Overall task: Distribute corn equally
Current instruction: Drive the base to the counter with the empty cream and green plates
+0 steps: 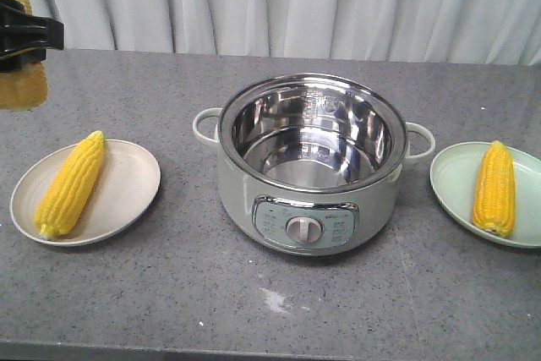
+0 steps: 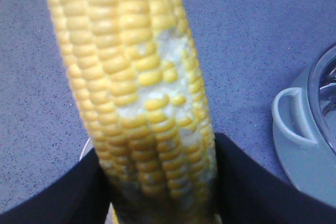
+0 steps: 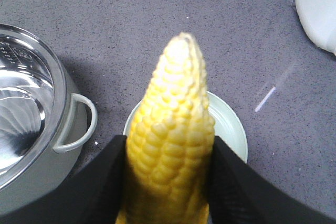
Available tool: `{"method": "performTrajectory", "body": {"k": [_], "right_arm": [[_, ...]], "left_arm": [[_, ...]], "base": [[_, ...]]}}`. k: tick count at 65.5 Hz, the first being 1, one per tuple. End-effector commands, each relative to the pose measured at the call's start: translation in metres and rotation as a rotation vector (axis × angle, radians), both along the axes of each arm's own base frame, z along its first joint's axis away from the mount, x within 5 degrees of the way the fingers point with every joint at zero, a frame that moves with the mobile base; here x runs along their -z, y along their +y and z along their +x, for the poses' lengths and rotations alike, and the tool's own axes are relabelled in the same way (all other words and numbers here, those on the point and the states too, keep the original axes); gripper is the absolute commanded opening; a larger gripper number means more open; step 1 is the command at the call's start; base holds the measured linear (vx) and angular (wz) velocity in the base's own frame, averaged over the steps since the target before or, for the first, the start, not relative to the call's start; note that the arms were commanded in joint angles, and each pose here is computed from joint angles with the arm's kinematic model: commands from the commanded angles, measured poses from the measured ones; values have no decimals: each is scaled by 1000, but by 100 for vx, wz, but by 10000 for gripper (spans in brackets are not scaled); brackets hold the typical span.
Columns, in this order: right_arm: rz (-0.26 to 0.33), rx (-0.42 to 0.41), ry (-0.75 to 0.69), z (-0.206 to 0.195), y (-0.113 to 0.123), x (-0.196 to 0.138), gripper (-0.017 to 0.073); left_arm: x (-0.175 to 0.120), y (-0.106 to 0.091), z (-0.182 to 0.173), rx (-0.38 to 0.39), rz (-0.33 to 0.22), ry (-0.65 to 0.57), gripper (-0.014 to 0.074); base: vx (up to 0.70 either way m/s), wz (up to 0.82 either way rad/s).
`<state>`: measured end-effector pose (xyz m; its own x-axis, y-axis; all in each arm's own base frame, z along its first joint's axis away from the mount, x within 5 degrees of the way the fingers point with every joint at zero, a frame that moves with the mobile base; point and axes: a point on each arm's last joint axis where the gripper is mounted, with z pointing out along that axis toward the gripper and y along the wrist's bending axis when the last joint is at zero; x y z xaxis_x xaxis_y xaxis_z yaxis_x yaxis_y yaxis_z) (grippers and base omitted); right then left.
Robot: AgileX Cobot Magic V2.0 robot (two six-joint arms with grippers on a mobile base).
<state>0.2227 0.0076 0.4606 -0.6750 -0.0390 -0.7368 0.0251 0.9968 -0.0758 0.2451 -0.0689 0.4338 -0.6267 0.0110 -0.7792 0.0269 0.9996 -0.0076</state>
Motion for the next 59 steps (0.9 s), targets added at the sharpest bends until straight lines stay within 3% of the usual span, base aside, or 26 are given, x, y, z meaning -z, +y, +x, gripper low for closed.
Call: {"method": "performTrajectory", "body": {"k": [1, 59], "right_arm": [[-15, 5, -108, -5, -3, -16, 186], [-15, 5, -108, -5, -3, -16, 186]], "left_arm": [[-18, 2, -4, 5, -20, -101, 146], [-18, 2, -4, 5, -20, -101, 146]], "base": [[0, 0], [-1, -3]]}}
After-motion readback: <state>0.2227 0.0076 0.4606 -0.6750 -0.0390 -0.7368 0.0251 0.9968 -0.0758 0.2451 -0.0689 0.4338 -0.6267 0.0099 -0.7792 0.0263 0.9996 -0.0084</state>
